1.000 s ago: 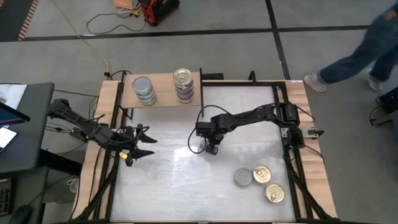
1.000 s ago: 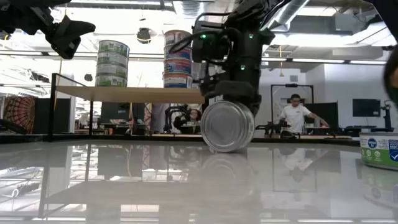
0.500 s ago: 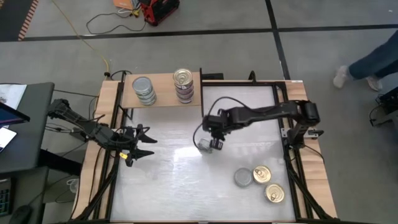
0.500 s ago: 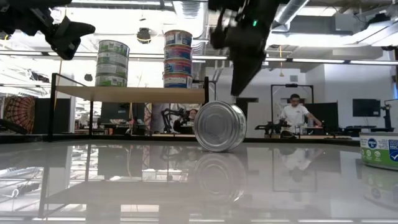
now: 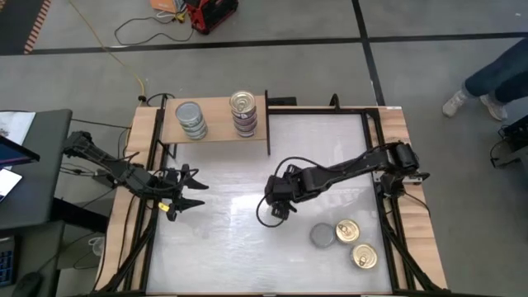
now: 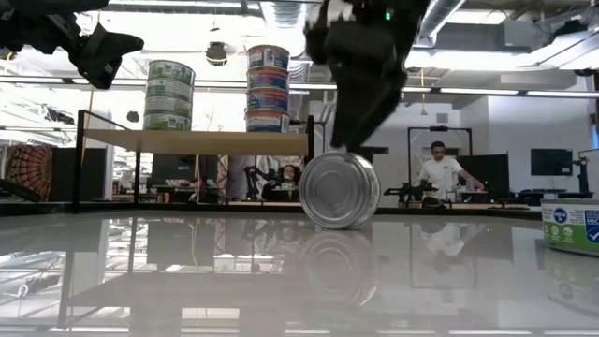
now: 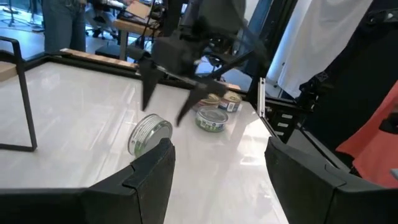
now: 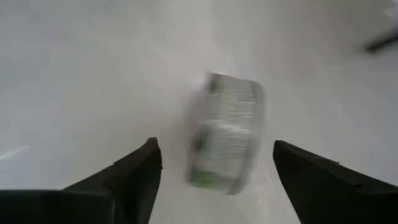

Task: Stack canned seafood by type on shelf
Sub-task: Stack the green-white tuna can on top of the other green-white tuna cans on the shelf

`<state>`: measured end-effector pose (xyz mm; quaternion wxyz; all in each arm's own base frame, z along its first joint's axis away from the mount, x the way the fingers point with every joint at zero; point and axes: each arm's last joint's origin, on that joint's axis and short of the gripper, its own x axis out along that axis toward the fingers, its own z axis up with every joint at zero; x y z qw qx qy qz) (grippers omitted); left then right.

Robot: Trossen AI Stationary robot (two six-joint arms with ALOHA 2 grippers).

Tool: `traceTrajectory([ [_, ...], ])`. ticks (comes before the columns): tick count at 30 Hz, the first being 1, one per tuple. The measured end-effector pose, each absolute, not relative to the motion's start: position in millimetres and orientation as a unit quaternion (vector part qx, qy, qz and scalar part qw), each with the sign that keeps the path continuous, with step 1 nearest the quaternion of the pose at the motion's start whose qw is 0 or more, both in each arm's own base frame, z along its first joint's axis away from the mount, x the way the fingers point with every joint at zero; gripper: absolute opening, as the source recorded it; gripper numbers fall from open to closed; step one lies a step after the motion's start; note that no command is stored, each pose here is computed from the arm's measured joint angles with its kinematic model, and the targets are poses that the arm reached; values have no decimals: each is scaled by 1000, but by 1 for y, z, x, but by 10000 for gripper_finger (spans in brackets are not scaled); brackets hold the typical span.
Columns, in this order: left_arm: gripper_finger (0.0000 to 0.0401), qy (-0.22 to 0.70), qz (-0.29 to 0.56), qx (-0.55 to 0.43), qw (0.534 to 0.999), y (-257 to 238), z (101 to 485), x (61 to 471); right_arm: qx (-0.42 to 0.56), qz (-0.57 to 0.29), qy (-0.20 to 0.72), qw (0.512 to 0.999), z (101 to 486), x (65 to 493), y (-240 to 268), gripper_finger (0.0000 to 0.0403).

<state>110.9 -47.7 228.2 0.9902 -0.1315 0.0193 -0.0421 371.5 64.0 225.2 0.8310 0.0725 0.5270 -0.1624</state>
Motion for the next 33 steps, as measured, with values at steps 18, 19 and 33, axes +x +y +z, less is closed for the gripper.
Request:
traceTrajectory([
  [18, 240, 27, -90, -129, 987, -50, 228, 111, 73, -213, 504, 834, 177, 353, 76, 290],
  [19, 240, 27, -90, -126, 988, -50, 228, 111, 75, -213, 503, 835, 172, 352, 75, 282],
  [33, 240, 60, -88, -129, 986, -54, 221, 116, -20, -179, 445, 878, 164, 357, 78, 158],
])
